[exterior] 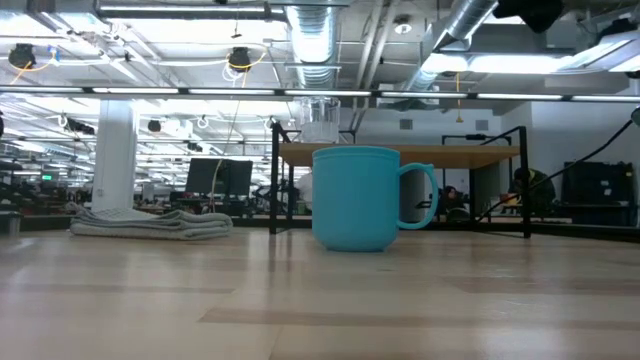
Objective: Stack small to large cups/mugs on shelf
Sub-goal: Put the blue mug on the shelf
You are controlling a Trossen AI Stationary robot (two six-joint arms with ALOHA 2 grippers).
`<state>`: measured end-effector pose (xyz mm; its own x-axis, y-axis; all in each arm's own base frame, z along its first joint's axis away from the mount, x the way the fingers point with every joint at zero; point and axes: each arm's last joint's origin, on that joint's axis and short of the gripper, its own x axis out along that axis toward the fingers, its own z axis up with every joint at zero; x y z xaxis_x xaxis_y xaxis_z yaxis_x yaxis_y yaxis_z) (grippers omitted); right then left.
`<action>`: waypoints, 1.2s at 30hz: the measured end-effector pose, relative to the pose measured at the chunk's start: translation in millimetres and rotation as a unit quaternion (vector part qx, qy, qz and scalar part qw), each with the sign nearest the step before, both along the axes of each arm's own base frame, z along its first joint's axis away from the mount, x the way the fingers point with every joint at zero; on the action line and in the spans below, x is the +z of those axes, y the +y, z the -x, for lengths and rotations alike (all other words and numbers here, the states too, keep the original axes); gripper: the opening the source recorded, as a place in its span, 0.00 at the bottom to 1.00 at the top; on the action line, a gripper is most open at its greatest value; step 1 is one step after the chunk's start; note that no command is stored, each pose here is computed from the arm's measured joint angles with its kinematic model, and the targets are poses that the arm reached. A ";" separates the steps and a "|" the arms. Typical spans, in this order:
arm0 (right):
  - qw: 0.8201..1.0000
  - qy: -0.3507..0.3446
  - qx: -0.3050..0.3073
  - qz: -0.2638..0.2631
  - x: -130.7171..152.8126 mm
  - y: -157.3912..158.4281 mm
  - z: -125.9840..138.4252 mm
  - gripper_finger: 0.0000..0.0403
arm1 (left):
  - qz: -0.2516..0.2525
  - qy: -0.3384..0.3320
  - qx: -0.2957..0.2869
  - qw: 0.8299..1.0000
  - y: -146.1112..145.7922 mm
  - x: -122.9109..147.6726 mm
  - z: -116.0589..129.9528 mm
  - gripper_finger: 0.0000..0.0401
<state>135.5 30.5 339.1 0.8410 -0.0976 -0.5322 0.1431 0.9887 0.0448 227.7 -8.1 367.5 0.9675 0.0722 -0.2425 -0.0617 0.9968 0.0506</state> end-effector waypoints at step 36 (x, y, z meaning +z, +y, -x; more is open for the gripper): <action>0.999 0.029 0.027 0.014 -35.3 35.9 -85.4 0.64 | 0.084 -0.052 -0.008 0.995 -5.5 -105.7 76.9 0.21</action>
